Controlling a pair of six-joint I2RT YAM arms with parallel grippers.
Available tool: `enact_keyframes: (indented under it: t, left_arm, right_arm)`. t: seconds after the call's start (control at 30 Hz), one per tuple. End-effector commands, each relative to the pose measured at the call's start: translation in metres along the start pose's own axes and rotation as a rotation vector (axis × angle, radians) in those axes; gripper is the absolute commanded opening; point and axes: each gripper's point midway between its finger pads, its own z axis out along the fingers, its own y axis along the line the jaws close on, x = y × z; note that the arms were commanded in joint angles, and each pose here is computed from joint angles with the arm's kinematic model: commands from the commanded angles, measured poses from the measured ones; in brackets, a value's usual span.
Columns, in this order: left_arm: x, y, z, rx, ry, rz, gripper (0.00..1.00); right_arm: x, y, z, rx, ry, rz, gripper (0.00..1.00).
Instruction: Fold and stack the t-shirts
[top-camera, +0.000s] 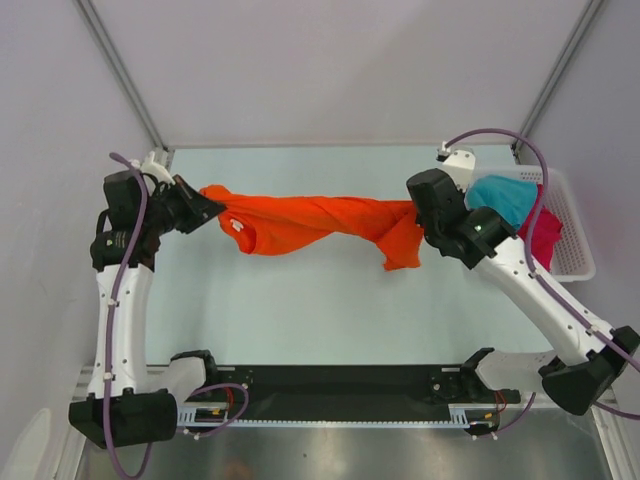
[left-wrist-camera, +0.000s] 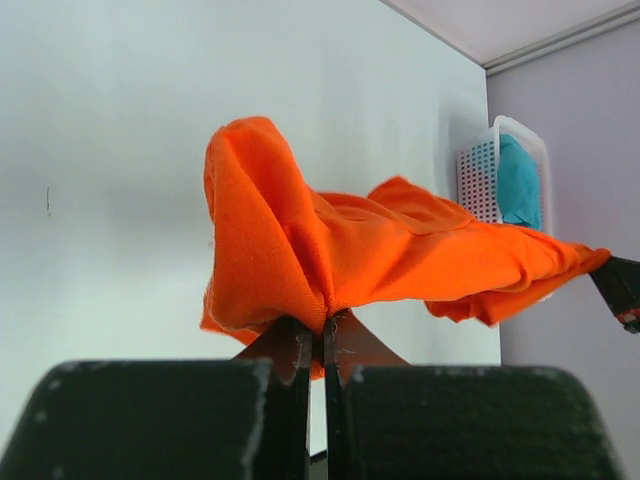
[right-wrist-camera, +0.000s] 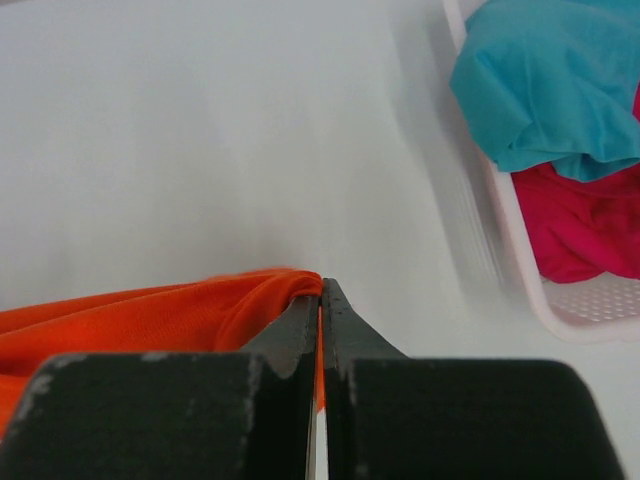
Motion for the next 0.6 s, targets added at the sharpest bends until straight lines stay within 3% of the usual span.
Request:
enact_keyframes:
  t: [0.0,0.17,0.4,0.57]
  left_arm:
    - [-0.006,0.011,0.001,-0.014,-0.035,0.027,0.01]
    - [0.011,0.023,0.014,-0.004,0.027,0.013,0.01]
    - [0.025,0.034,0.022,0.002,0.070,0.015,0.01]
    - [0.044,0.049,0.027,-0.017,0.113,0.008,0.03]
  right_arm:
    - [0.018,0.007,0.023,0.030,0.046,-0.009,0.00]
    - [0.042,0.021,0.037,0.015,0.105,-0.029,0.00]
    - [0.059,0.036,0.045,-0.027,0.163,-0.060,0.29]
    - [0.066,0.045,0.046,-0.049,0.182,-0.072,0.39]
